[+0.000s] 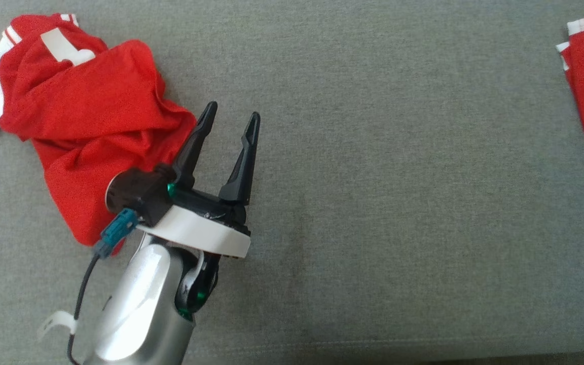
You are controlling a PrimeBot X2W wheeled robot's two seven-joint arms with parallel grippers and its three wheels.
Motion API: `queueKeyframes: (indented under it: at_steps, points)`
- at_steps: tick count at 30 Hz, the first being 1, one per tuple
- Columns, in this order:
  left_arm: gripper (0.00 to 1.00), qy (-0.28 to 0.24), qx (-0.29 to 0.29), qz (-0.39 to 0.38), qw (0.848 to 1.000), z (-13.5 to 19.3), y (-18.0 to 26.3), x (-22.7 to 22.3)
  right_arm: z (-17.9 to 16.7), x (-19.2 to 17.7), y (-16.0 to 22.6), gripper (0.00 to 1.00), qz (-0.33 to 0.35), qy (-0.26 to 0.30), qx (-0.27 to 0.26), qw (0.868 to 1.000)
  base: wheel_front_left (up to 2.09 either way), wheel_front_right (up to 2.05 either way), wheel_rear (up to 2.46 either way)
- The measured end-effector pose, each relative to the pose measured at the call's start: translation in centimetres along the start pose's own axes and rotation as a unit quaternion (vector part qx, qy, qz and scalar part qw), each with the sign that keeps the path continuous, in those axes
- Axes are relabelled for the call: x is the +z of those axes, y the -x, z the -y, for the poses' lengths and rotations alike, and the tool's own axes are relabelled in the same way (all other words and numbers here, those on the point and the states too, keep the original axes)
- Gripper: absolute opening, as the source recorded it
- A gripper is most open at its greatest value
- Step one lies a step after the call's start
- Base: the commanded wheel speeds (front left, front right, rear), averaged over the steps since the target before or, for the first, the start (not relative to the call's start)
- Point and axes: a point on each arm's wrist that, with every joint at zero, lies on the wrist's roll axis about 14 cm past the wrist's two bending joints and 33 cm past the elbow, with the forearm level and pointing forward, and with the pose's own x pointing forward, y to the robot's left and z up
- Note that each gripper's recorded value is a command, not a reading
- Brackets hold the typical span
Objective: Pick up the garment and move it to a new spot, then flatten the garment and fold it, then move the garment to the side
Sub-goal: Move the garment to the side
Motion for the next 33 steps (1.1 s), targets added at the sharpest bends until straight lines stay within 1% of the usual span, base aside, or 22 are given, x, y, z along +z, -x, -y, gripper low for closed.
queueKeyframes:
  at_steps: [1,2,3,6,9,12,15,19,22,28,30,33]
  points:
    - [1.0,0.0,-0.001,0.001,1.0,0.1,0.0,0.1,0.0,0.0,0.1,0.44,0.001,-0.004,-0.001,1.0,0.0,0.0,0.0]
    - [1.0,-0.001,-0.003,0.002,1.0,0.2,0.0,0.2,0.1,0.1,0.3,0.95,0.004,-0.009,-0.004,1.0,0.0,0.0,0.0]
    - [1.0,-0.002,-0.005,0.005,1.0,0.4,0.0,0.4,0.1,0.2,0.5,1.0,0.006,-0.017,-0.005,1.0,0.0,0.0,0.0]
    - [1.0,-0.005,-0.01,0.013,1.0,0.8,0.0,1.2,0.2,0.8,1.1,1.0,0.017,-0.031,-0.009,0.999,0.0,0.0,0.0]
    - [1.0,-0.008,-0.017,0.025,1.0,1.3,0.2,2.2,0.5,2.1,2.0,1.0,0.042,-0.042,-0.015,0.998,0.0,0.0,0.0]
    - [1.0,-0.012,-0.015,0.037,0.999,1.5,0.6,3.3,0.2,4.4,3.0,1.0,0.084,-0.058,-0.014,0.995,0.0,0.0,0.0]
    - [1.0,-0.015,-0.017,0.046,0.999,2.0,1.2,4.1,-0.9,7.6,4.3,1.0,0.142,-0.081,-0.003,0.987,0.0,0.0,0.0]
    - [1.0,-0.018,-0.013,0.057,0.998,2.3,2.3,5.1,-3.0,12.3,6.9,1.0,0.229,-0.127,0.02,0.965,0.0,0.0,0.0]
    - [1.0,-0.022,-0.011,0.07,0.997,2.5,2.9,6.1,-4.9,14.2,9.1,1.0,0.279,-0.173,0.043,0.944,0.0,0.0,0.0]
    - [1.0,-0.027,-0.002,0.087,0.996,2.5,4.5,7.5,-10.2,14.5,13.2,1.0,0.321,-0.253,0.092,0.908,0.0,0.0,0.0]
    - [1.0,-0.027,0.007,0.087,0.996,2.2,5.2,7.5,-11.8,14.2,14.4,1.0,0.327,-0.272,0.104,0.899,0.0,0.0,0.0]
    - [1.0,-0.027,0.013,0.085,0.996,2.1,6.0,7.3,-13.3,13.4,15.9,1.0,0.332,-0.304,0.108,0.886,0.0,0.0,0.0]
